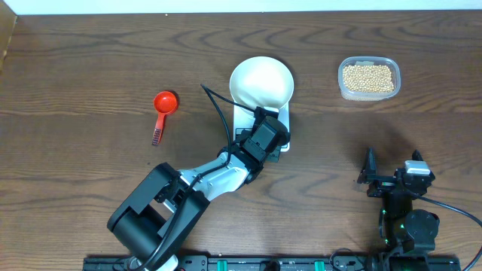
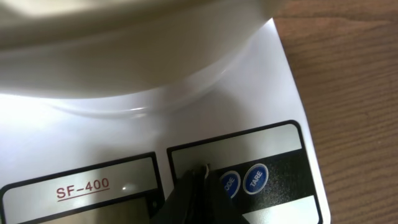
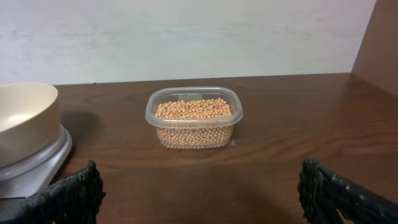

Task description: Scoop item into bowl and weigh 50g on scale

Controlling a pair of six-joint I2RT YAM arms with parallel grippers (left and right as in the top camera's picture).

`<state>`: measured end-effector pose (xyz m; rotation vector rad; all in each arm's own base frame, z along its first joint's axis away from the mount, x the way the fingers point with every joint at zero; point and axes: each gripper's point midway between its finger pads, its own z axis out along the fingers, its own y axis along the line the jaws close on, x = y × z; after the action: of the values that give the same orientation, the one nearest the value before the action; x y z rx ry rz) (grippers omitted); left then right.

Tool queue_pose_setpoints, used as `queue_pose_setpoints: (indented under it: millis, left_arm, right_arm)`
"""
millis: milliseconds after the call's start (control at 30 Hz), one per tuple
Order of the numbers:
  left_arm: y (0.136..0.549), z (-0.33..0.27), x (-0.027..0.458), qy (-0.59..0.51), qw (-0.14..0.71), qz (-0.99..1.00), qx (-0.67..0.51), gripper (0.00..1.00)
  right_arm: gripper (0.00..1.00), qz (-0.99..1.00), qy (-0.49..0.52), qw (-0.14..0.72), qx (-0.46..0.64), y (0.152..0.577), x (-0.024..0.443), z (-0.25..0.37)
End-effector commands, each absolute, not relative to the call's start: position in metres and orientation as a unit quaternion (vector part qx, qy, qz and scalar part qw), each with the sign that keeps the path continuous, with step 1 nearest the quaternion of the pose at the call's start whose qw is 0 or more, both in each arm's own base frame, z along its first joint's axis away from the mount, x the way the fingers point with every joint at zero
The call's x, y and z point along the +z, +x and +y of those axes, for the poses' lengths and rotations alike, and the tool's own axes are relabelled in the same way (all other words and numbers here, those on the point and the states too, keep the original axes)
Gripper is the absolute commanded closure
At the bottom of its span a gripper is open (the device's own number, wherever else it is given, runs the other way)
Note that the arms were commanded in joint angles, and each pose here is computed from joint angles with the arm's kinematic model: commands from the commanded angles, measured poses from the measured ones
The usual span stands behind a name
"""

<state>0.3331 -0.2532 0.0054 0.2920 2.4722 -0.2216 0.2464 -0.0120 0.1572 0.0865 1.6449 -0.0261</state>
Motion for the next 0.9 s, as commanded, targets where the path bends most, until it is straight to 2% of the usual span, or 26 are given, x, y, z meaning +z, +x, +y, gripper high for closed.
queue_pose_setpoints:
  millis: [0, 867]
  left_arm:
    - [0.267, -0.207, -0.094, 0.137, 0.159, 0.977, -0.025, 0.93]
    - [0.271, -0.176, -0.086, 0.077, 0.173, 0.981, 0.046, 0.93]
  right_arm:
    - [0.01, 0.734, 0.037, 0.678, -0.014, 0.246, 0.156, -0.012]
    - [0.01, 0.734, 0.037, 0.678, -0.013, 0.246, 0.156, -0.011]
